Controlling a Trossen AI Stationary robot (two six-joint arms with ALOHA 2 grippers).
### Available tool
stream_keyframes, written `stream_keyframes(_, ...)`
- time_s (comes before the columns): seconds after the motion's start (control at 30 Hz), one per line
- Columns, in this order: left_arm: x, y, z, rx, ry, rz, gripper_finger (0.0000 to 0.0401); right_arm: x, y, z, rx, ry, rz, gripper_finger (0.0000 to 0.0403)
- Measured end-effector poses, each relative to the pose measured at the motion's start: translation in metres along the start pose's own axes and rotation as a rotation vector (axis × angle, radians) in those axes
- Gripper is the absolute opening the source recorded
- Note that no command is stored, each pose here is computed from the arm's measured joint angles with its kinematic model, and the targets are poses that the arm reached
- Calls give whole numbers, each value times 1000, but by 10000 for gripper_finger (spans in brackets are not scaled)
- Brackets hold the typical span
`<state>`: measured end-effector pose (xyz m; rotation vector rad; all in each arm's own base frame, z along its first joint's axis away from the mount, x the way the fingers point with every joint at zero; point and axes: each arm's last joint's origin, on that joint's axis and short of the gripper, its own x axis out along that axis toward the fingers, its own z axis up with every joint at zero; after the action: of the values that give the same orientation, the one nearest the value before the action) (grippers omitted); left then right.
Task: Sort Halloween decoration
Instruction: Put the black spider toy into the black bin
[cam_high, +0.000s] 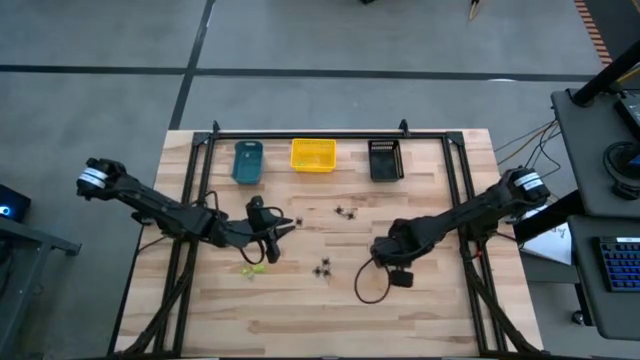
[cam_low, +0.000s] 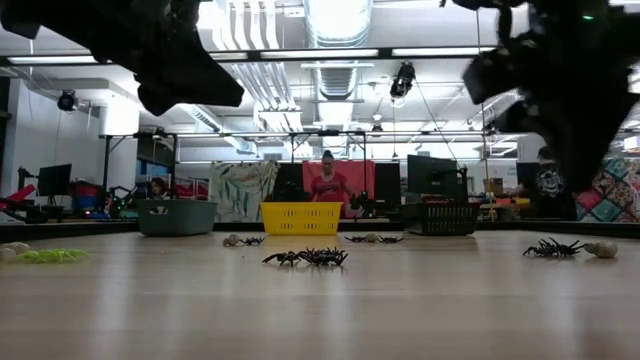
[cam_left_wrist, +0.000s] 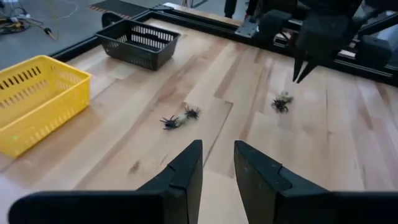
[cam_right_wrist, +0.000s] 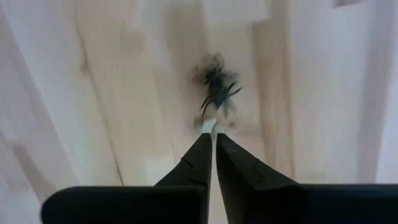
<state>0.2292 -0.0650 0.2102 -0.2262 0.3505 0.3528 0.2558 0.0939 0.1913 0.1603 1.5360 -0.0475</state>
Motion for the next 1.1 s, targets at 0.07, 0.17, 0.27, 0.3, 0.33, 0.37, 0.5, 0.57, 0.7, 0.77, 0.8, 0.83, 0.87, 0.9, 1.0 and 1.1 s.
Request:
stream_keyframes(0.07, 2, -1, -1, -4, -6, -3, 75, 7, 2, -3, -37, 20, -8, 35)
stream_keyframes(0.17, 5, -3, -2, -8, -11, -4, 75, 19, 6, -3, -65, 12, -32, 65)
stream_keyframes(0.27, 7, -3, -4, 0, -3, 1, 75, 27, 9, 1, -76, -30, -74, 98)
stream_keyframes(0.3, 7, -3, -5, 2, -2, 2, 75, 28, 10, 3, -77, -41, -83, 109)
stream_keyframes(0.33, 8, -3, -5, 3, -1, 3, 75, 29, 10, 4, -76, -46, -91, 119)
stream_keyframes(0.37, 8, -4, -5, 4, -1, 4, 75, 30, 10, 5, -74, -49, -92, 128)
stream_keyframes(0.5, 8, -4, -5, 3, -3, 2, 75, 32, 11, 7, -66, -60, -95, 153)
stream_keyframes(0.57, 8, -4, -5, 4, -4, 2, 75, 35, 11, 7, -59, -52, -101, 160)
stream_keyframes(0.7, 8, -4, -4, 10, -8, 0, 75, 46, 11, 10, -50, -29, -120, 163)
stream_keyframes(0.77, 8, -4, -4, 10, -12, -2, 75, 51, 11, 11, -52, -21, -136, 159)
stream_keyframes(0.8, 8, -4, -4, 11, -12, -2, 75, 52, 12, 11, -56, -20, -137, 156)
stream_keyframes(0.83, 8, -4, -4, 10, -12, -2, 75, 53, 12, 12, -57, -20, -137, 151)
stream_keyframes(0.87, 8, -4, -4, 11, -12, -2, 75, 53, 12, 12, -59, -21, -136, 144)
stream_keyframes(0.9, 8, -4, -4, 10, -13, -2, 75, 53, 12, 12, -59, -22, -134, 136)
stream_keyframes(1.0, 8, -4, -4, 12, -14, -3, 75, 53, 13, 13, -58, -27, -126, 104)
stream_keyframes(1.1, 8, -4, -4, 17, -15, -3, 75, 52, 13, 13, -58, -35, -120, 64)
